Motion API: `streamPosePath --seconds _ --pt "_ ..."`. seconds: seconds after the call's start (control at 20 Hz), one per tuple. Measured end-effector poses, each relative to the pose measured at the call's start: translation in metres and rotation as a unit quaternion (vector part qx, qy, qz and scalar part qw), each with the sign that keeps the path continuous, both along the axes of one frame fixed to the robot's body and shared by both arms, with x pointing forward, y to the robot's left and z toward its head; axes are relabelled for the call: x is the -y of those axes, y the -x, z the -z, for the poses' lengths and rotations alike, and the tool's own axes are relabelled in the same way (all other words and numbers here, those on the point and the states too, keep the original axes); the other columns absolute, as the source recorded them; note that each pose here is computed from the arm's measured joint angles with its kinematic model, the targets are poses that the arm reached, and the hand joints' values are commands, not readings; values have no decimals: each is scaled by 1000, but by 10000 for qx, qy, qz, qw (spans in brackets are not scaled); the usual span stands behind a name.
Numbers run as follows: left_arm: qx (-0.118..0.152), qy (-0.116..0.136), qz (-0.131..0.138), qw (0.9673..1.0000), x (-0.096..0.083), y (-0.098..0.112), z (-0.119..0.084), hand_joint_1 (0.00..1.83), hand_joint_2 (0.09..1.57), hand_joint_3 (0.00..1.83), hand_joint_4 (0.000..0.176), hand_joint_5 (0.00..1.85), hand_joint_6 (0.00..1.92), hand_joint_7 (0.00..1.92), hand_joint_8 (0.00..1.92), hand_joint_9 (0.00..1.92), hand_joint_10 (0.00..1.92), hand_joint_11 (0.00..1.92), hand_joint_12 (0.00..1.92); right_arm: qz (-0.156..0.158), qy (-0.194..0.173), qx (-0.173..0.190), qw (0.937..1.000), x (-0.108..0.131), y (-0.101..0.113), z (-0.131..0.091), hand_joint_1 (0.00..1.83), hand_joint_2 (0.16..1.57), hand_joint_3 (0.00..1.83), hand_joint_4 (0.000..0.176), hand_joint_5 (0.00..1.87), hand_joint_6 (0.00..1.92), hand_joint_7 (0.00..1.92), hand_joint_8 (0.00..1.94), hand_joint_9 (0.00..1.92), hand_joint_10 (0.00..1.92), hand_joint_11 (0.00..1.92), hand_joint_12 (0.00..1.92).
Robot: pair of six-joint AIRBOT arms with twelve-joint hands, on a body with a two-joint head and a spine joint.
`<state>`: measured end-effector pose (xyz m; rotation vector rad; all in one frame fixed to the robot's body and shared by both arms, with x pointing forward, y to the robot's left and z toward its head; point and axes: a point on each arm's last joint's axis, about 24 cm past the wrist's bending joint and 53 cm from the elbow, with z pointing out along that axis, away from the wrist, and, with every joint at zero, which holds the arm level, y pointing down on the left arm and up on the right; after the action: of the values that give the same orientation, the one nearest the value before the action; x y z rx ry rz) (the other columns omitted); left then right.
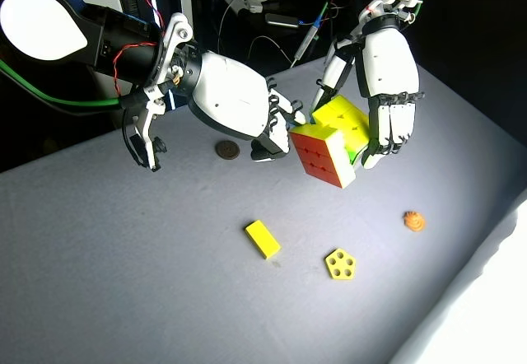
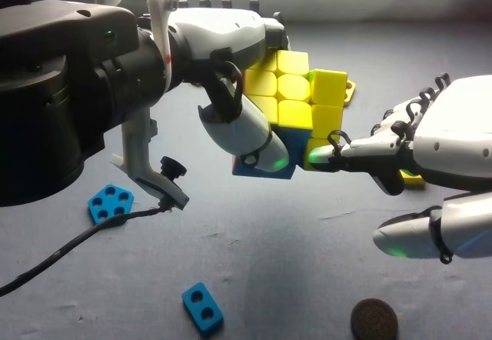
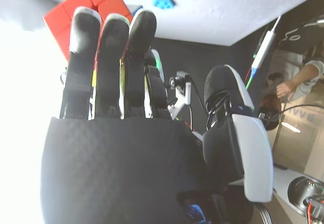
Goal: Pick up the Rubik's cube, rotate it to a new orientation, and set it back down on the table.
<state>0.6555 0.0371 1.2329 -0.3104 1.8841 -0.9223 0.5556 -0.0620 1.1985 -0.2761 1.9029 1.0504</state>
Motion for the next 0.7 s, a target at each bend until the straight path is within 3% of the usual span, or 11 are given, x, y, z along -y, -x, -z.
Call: streamPosePath --seconds 0.1,0.15,0.25,0.65,0.7 --pt "16 -20 -34 10000 -2 -2 0 959 1368 5 0 526 1675 104 1918 202 1921 297 1921 77 13 -126 9999 -2 -3 2 101 1307 0 0 159 11 479 1375 431 1839 403 1921" --pt "34 -47 -49 10000 -3 -2 0 990 1417 7 0 486 1693 363 1916 236 1921 335 1921 99 9 -160 9998 -3 -6 3 97 1305 0 0 160 11 477 1373 427 1843 388 1921" --pt "16 -37 -84 10000 -5 -4 0 1027 1416 1 0 508 1618 439 1921 244 1921 342 1921 114 18 -202 9997 -4 -8 5 73 1309 1 0 141 2 470 1377 410 1856 383 1921" --pt "23 -57 -100 9999 -6 -4 0 1015 1424 2 0 484 1652 442 1921 228 1921 310 1921 70 13 -289 9996 -11 -10 10 122 1304 0 0 142 0 476 1361 429 1820 412 1921" --pt "26 -59 -106 9999 -6 -4 0 1009 1378 0 0 525 1651 195 1910 217 1921 298 1921 83 -5 -316 9995 -12 -11 11 94 1310 2 0 135 0 464 1373 415 1830 408 1921"
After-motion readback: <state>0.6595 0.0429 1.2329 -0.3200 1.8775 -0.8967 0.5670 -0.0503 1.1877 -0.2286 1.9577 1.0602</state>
